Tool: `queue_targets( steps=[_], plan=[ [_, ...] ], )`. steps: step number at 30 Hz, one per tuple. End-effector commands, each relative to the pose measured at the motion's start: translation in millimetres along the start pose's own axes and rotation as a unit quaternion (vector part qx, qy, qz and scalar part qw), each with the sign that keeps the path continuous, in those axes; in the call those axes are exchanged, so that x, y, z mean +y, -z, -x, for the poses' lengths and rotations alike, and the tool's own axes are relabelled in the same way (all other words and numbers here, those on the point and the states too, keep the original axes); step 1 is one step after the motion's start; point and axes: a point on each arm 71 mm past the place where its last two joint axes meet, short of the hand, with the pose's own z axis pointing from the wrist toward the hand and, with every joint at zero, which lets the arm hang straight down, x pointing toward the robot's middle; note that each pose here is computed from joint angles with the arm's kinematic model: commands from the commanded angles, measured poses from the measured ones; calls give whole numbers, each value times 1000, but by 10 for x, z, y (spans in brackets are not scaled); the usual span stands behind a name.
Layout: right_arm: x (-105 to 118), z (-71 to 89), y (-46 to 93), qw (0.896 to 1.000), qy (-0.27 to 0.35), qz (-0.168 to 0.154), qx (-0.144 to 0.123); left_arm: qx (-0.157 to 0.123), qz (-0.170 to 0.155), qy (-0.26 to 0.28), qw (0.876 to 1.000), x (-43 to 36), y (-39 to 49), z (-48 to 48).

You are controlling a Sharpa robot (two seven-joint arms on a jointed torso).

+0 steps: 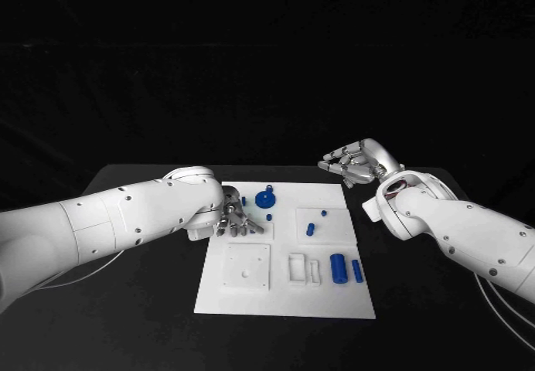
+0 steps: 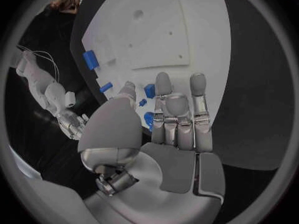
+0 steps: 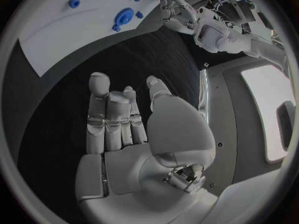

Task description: Assemble the parts on the task board

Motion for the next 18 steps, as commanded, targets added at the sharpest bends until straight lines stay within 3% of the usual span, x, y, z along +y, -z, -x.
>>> queue_targets(
  steps=[1,10,18],
  plan=[
    [-1,-2,-2,1000,-1,2,2,-1,-14,22,1000,-27,22,17],
    [-19,8,-4,1000,0,-1,0,7,-29,67,997,-19,78,85],
    [-42,27,-2,1000,0,-3,-4,-35,-58,144,987,62,158,287]
  ],
)
